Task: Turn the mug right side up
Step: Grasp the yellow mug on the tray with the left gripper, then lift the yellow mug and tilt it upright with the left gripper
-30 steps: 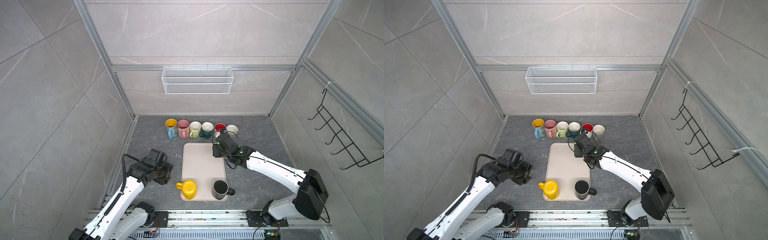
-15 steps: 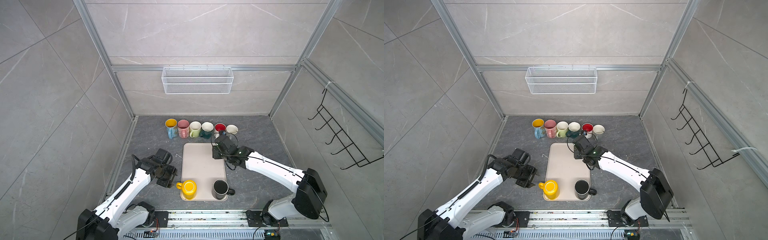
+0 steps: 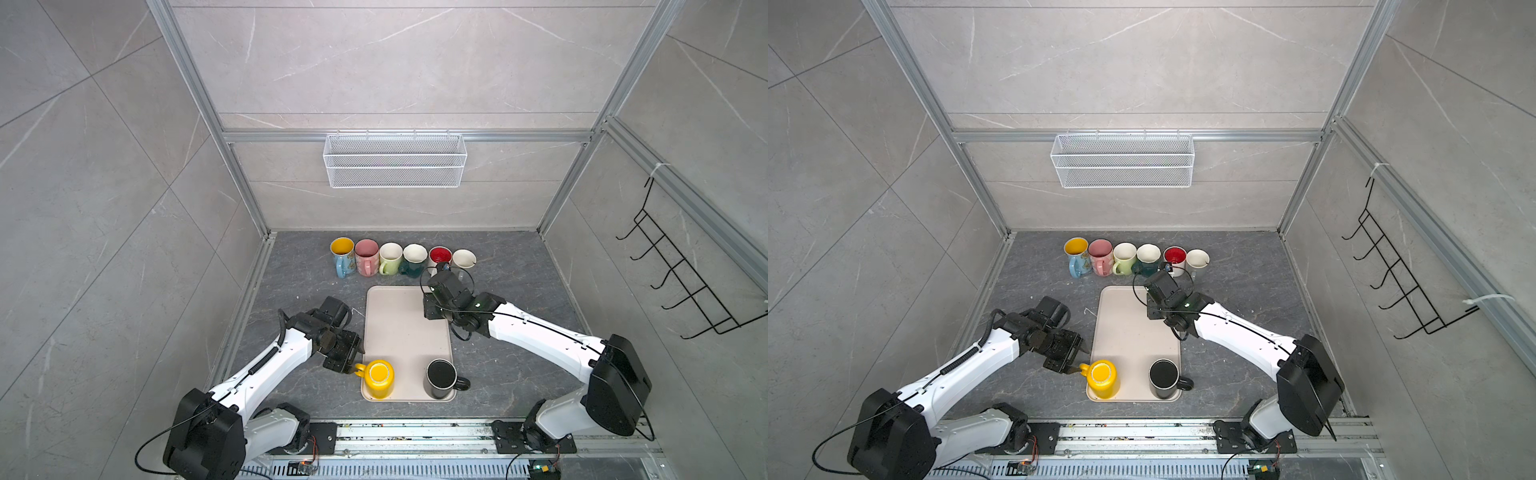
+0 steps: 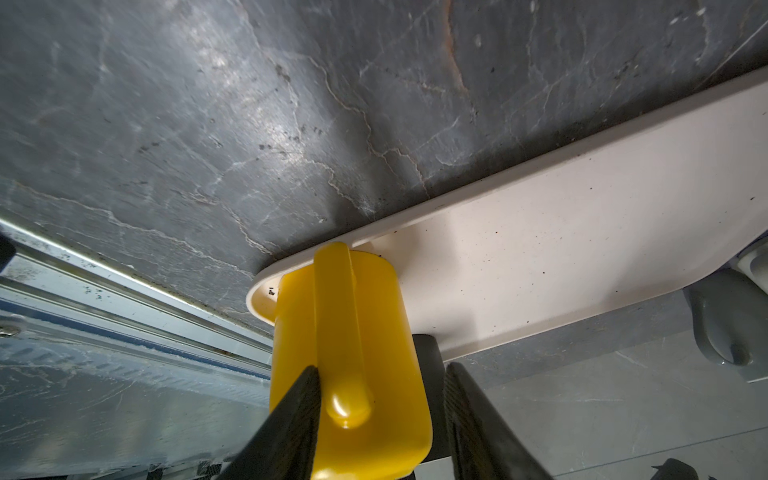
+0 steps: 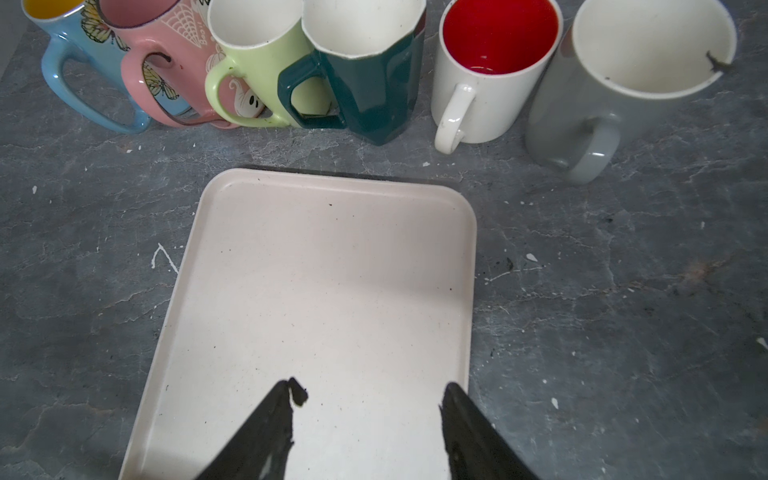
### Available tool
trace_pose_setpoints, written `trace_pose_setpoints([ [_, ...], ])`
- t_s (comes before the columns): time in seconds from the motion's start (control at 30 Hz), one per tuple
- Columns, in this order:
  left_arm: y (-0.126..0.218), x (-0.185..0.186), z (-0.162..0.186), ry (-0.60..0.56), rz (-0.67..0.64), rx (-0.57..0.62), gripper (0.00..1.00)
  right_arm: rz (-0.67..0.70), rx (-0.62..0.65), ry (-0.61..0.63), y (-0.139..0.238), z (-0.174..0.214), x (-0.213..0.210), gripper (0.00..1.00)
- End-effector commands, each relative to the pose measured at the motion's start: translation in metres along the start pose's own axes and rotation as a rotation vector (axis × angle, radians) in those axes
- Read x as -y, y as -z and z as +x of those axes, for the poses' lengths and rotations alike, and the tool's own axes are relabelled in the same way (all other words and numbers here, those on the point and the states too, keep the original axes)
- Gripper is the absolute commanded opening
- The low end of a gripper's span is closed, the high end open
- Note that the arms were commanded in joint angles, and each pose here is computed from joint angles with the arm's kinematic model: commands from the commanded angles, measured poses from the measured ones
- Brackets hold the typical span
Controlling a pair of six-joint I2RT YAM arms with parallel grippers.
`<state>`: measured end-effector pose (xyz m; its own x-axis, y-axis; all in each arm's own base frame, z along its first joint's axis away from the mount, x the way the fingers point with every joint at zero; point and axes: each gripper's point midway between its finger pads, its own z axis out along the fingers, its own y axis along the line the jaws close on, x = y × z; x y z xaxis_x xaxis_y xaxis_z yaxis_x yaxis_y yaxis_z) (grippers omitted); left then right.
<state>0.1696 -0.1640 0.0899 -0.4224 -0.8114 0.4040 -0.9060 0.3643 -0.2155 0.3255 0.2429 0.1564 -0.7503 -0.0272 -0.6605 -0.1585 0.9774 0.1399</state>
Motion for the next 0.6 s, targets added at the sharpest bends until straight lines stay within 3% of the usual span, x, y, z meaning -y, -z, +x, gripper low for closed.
trace_pose_setpoints([
  [0.0,-0.001,0.000,0.007,0.011,-0.008,-0.032,0.51,-0.008,-0.015,-0.001,-0.001,0.000,-0.006,0.59],
  [0.57,-0.022,0.005,0.014,-0.009,-0.036,-0.089,0.46,-0.002,-0.024,-0.001,-0.004,0.002,-0.006,0.59],
])
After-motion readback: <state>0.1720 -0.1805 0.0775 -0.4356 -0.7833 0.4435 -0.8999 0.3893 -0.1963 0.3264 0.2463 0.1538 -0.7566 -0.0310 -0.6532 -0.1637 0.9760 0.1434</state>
